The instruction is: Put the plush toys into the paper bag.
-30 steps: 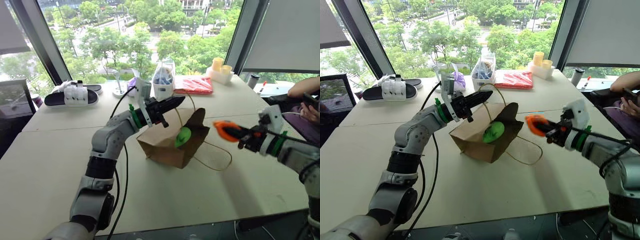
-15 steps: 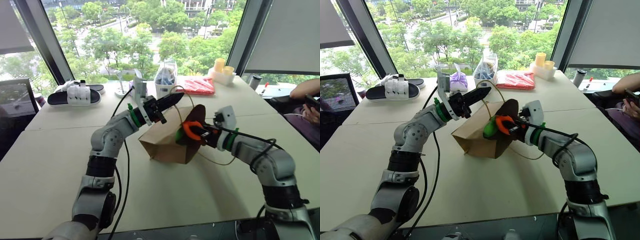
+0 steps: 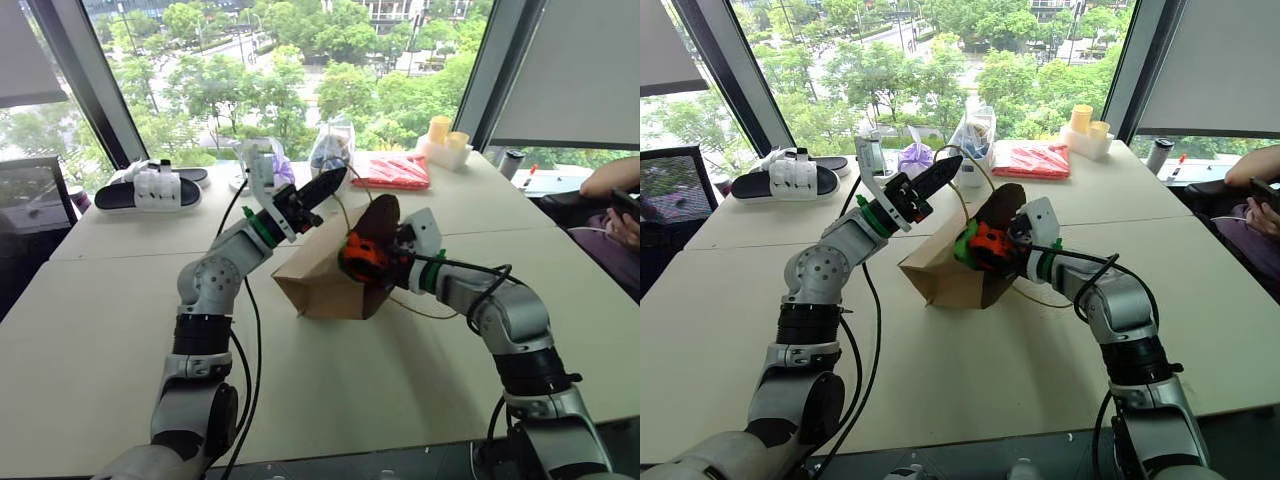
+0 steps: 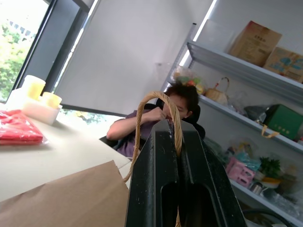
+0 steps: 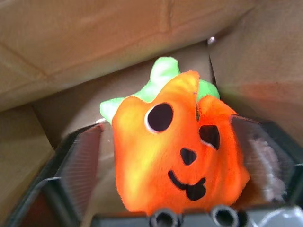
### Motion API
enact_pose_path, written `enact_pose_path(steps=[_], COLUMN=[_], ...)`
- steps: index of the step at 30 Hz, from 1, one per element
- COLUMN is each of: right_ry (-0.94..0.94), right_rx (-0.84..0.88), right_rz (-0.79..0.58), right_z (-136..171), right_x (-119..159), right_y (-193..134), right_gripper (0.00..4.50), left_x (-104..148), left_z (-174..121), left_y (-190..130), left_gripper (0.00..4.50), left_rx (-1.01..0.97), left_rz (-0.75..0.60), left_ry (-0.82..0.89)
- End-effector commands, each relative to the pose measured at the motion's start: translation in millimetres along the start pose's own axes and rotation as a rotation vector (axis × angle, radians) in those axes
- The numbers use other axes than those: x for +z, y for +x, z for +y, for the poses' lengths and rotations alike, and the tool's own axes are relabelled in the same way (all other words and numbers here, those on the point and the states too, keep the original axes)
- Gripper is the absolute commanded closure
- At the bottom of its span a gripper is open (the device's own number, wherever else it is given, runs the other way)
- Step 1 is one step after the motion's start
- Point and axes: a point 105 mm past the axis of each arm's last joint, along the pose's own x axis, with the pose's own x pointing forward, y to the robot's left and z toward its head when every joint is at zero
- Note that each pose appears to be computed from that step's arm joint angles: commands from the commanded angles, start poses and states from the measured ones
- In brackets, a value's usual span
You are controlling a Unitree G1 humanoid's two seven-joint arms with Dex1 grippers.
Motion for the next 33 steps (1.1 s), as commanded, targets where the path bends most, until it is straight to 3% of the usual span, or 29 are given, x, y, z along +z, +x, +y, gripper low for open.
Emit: enact_pose_path(steps=[1,5,9,15,24,26,29,33], right_ry=[-0.062,-0.034,0.059,0.231,0.466,0.512,0.554,0.566], right_rx=[0.054,0.097,-0.054,-0.290,-0.271,-0.271,-0.283,-0.269], right_rz=[-0.095,-0.186,-0.239,-0.227,-0.129,-0.160,-0.226,-0.246], right_z=[7.1,5.2,-22.6,-52.6,-19.5,-14.7,-16.3,-14.7], right_x=[27.2,47.7,48.2,4.8,-66.5,-71.0,-67.3,-64.4], right_y=[-22.0,-66.4,-103.5,-134.0,-125.6,-122.4,-121.1,-120.3], right_gripper=[0.06,0.06,0.06,0.06,0.06,0.06,0.86,2.96], left_x=[8.9,6.9,8.9,2.5,-3.3,-3.6,-4.0,-3.4], left_z=[-8.6,-9.8,-11.5,-9.2,-5.7,-4.2,-3.2,-2.1], left_y=[2.3,4.5,6.2,6.3,8.8,8.2,6.9,5.9], left_gripper=[4.50,4.50,4.50,4.50,4.50,4.50,4.50,4.50], left_rx=[-0.031,-0.038,-0.043,-0.047,-0.060,-0.059,-0.059,-0.056], left_rz=[-0.029,-0.009,-0.008,0.009,0.025,0.029,0.033,0.035], left_ry=[0.020,0.032,0.034,0.026,0.012,0.014,0.016,0.022])
